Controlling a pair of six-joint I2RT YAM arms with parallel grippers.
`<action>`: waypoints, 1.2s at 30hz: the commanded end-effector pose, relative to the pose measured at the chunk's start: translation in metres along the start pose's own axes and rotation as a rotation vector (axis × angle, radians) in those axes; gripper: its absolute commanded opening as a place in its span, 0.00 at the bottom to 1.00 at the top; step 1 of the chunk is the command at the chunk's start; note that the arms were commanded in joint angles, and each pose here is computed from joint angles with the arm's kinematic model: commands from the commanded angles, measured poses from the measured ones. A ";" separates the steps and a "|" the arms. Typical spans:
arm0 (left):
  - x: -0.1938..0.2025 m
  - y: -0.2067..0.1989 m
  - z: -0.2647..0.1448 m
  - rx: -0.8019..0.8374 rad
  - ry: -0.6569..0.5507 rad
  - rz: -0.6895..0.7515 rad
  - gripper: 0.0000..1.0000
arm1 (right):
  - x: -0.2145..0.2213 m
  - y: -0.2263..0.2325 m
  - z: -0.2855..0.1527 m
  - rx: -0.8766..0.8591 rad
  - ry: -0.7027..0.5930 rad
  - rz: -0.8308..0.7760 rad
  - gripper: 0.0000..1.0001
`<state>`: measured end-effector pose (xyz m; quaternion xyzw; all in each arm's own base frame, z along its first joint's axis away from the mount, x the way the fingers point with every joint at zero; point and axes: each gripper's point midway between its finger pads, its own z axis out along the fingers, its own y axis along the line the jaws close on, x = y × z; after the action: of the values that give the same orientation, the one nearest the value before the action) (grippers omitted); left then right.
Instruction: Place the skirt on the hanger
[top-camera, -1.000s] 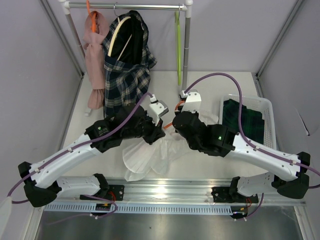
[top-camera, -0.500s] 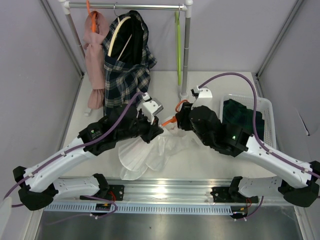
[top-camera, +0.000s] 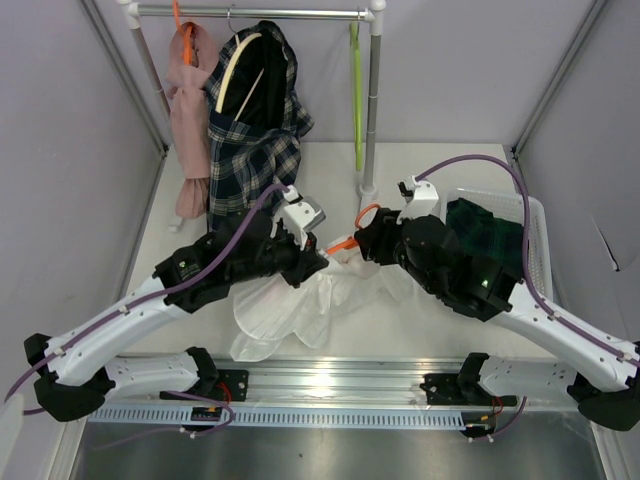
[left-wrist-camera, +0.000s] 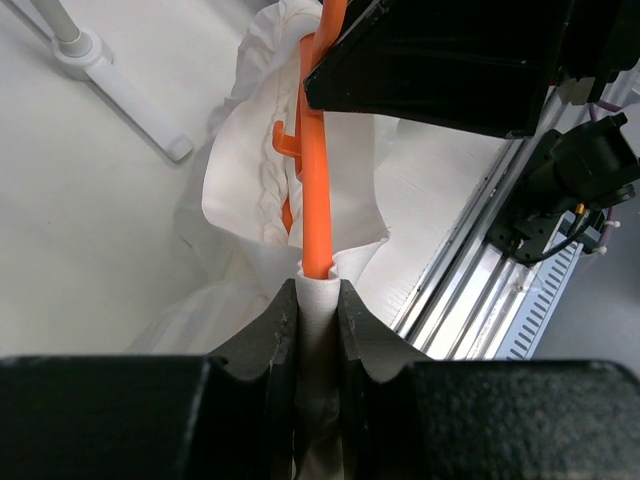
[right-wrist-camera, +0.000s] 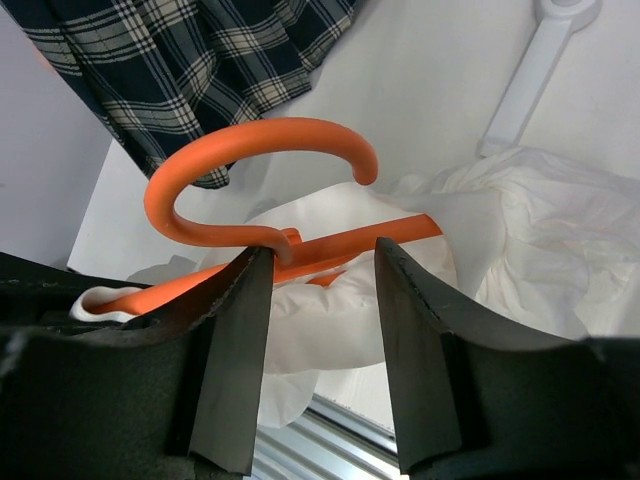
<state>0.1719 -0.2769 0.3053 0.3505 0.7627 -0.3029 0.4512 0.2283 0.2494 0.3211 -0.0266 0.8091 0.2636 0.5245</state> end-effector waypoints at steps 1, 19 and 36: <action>0.003 0.001 -0.017 -0.012 -0.005 -0.023 0.00 | -0.038 -0.010 -0.007 0.037 -0.135 0.013 0.50; 0.007 0.051 -0.037 -0.288 0.001 -0.188 0.00 | -0.049 -0.009 -0.027 -0.040 -0.191 0.003 0.66; -0.121 0.119 -0.058 -0.528 -0.253 -0.280 0.00 | -0.083 -0.020 -0.050 -0.016 -0.241 0.035 0.66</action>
<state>0.2575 -0.1912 0.3754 0.1035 0.8291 -0.1798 0.5192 0.2351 0.2008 0.3719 0.0034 0.7579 0.2652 0.5960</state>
